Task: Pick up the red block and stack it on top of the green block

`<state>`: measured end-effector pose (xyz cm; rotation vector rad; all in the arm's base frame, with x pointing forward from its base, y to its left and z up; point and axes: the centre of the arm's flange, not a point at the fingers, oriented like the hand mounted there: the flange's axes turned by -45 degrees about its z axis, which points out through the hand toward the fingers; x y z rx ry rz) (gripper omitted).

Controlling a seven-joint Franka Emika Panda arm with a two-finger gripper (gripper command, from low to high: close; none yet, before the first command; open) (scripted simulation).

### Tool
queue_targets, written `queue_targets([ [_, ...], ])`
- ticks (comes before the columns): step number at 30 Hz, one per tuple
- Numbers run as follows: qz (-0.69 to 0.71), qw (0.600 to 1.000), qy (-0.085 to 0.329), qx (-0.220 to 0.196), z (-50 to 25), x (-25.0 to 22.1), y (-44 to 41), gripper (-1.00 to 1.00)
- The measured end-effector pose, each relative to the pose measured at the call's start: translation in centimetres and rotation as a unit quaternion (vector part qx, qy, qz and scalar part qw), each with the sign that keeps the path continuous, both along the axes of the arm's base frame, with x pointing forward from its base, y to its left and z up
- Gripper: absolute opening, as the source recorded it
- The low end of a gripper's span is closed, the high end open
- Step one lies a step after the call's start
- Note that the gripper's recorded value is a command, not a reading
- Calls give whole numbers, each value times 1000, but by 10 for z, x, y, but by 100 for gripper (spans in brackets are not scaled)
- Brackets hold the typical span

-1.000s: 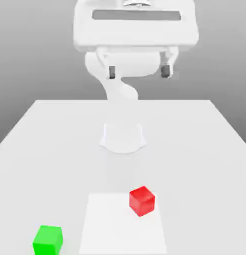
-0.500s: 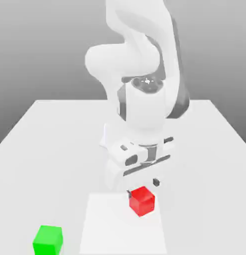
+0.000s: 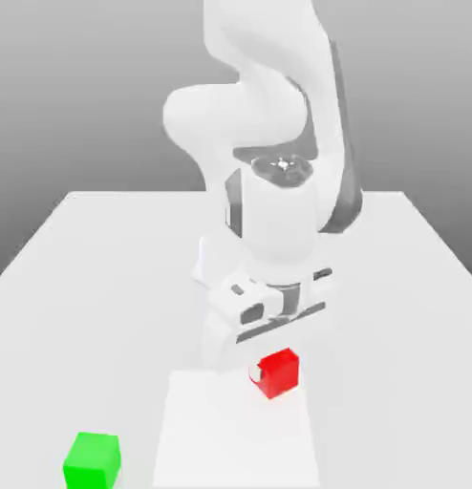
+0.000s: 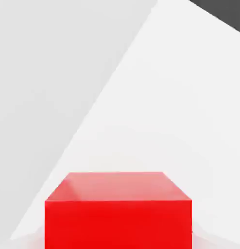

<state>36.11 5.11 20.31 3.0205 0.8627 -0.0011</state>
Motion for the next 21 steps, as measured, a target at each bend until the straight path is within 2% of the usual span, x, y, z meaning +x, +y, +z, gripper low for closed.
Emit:
queue_targets([
  [3,5,1000,5,1,10,27,-12,-100],
  [11,-87,996,6,3,32,101,-171,-100],
  [14,-100,995,0,1,33,115,-215,-100],
  [17,-102,995,0,1,-1,117,-223,-100],
  [18,-102,995,0,0,-14,117,-224,100],
  [21,-102,995,0,1,-14,117,-224,100],
])
